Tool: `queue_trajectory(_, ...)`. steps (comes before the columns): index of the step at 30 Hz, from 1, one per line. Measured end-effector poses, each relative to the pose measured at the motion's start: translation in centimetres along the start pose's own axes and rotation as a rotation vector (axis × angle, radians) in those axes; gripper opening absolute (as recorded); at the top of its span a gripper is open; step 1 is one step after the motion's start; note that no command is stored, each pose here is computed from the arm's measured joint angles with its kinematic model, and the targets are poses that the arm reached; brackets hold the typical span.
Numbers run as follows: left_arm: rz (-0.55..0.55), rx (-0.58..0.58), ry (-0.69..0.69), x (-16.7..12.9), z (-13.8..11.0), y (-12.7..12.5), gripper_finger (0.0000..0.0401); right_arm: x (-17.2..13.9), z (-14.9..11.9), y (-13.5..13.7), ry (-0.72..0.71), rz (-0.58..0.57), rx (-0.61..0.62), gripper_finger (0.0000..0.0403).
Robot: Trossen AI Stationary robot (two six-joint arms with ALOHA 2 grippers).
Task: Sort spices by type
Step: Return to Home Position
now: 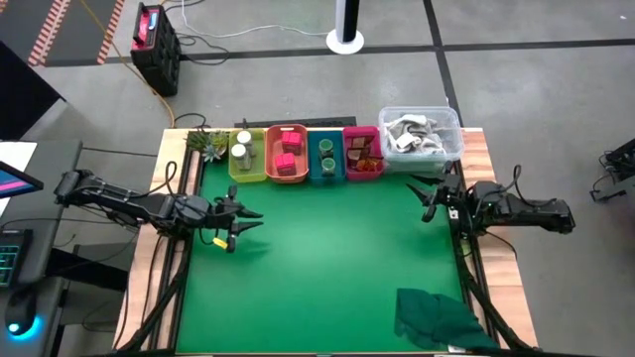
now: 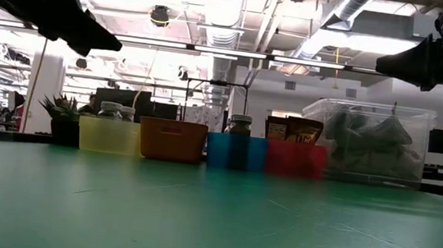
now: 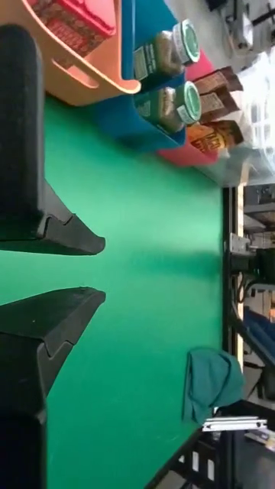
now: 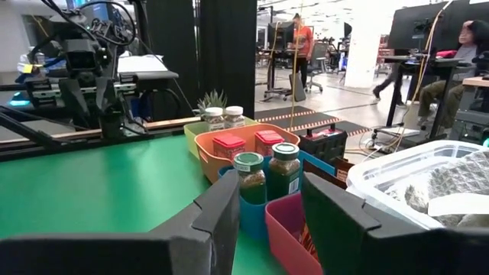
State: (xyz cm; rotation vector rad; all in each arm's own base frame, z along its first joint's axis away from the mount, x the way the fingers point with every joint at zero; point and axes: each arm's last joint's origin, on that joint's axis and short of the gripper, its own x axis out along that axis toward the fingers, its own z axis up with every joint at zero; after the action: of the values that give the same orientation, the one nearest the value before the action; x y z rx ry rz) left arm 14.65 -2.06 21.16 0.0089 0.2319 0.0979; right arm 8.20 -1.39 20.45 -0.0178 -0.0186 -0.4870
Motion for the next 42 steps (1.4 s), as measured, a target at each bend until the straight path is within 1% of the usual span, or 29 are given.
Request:
queue_trajectory(5, 0.008, -0.046, -0.001, 0.0, 0.0, 0.0, 0.0070, 0.0, 0.0, 0.0, 0.000, 0.000, -0.001, 0.0168)
queue_trajectory(9, 0.084, -0.052, 0.005, 0.0, -0.1, 0.3, 0.0070, 0.0, 0.0, 0.0, 0.000, 0.000, -0.003, 0.0168)
queue_trajectory(11, 0.104, -0.061, 0.004, -0.1, -0.1, 0.3, 0.0067, 0.0, 0.0, 0.0, 0.000, 0.000, -0.003, 0.0168)
queue_trajectory(19, 0.000, -0.068, -0.100, -1.9, 0.9, -0.5, 0.0005, 0.0, 0.0, 0.0, 0.001, 0.000, -0.003, 0.0168)
queue_trajectory(22, -0.014, -0.078, -0.108, -2.8, 0.7, -0.7, 0.0003, 0.0, 0.0, 0.0, 0.001, 0.000, -0.003, 0.0168)
queue_trajectory(26, -0.009, -0.106, -0.130, -3.6, -1.7, -0.6, 0.0001, 0.0, 0.0, 0.0, 0.001, 0.000, -0.003, 0.0168)
queue_trajectory(31, -0.046, -0.169, -0.249, -4.6, -3.5, -0.3, 0.0001, 0.0, -0.1, 0.0, 0.006, 0.000, -0.005, 0.0168)
queue_trajectory(34, -0.102, -0.202, -0.309, -5.0, -4.3, -0.3, 0.0001, 0.0, -0.1, 0.0, 0.006, 0.000, -0.006, 0.0168)
queue_trajectory(38, -0.169, -0.184, -0.318, -5.0, -4.3, -0.7, 0.0001, 0.0, -0.2, 0.0, 0.017, 0.000, -0.011, 0.0168)
queue_trajectory(42, -0.183, -0.250, -0.328, -5.1, -3.8, -0.7, 0.0001, 0.0, -0.4, 0.0, 0.038, 0.002, -0.021, 0.0168)
